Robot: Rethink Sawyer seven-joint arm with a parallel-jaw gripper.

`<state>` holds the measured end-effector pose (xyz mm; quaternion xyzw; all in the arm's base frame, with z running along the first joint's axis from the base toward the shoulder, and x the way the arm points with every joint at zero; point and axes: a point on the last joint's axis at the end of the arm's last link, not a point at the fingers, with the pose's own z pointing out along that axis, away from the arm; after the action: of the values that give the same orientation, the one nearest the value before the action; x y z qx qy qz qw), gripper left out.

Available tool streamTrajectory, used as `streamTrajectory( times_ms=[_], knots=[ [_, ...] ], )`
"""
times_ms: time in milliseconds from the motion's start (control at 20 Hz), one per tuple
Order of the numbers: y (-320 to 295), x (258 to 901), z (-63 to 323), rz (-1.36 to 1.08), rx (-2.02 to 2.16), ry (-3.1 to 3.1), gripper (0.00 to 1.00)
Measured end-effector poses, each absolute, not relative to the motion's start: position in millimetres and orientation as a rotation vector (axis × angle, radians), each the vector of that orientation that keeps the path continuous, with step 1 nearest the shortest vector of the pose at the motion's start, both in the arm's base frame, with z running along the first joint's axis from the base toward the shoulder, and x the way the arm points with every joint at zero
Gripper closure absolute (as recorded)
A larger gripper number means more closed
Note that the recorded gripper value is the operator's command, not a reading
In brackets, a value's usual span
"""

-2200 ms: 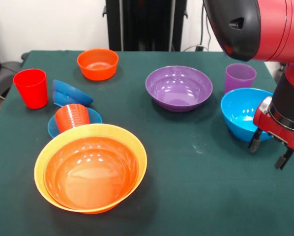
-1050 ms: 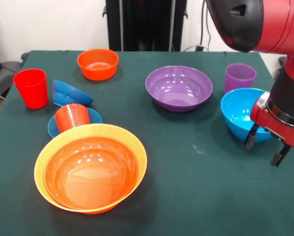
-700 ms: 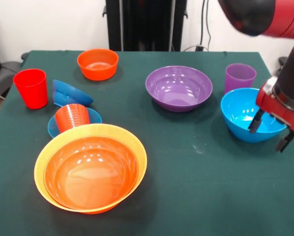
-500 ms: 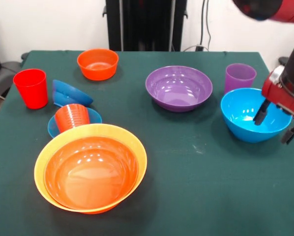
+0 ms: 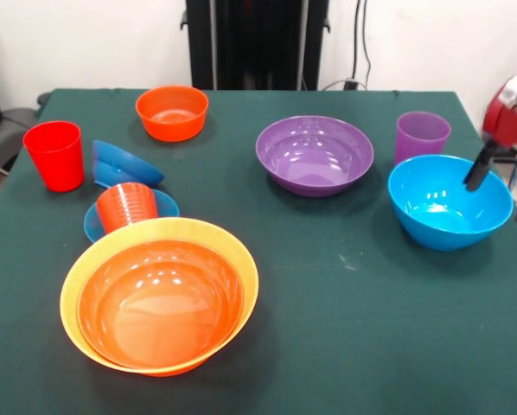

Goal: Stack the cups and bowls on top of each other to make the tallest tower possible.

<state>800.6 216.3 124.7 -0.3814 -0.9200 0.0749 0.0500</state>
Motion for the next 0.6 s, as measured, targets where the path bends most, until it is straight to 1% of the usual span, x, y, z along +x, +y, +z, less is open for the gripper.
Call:
streamTrajectory(
  times_ms=[250,300,600],
  knots=[
    [236.5,780.9,129.5,0.251,-1.134,-2.815,0.0],
    [248.5,770.7,127.8,0.249,-1.121,-2.838,0.0],
    [274.5,748.5,115.9,0.255,-1.087,-2.911,0.0]
  ],
)
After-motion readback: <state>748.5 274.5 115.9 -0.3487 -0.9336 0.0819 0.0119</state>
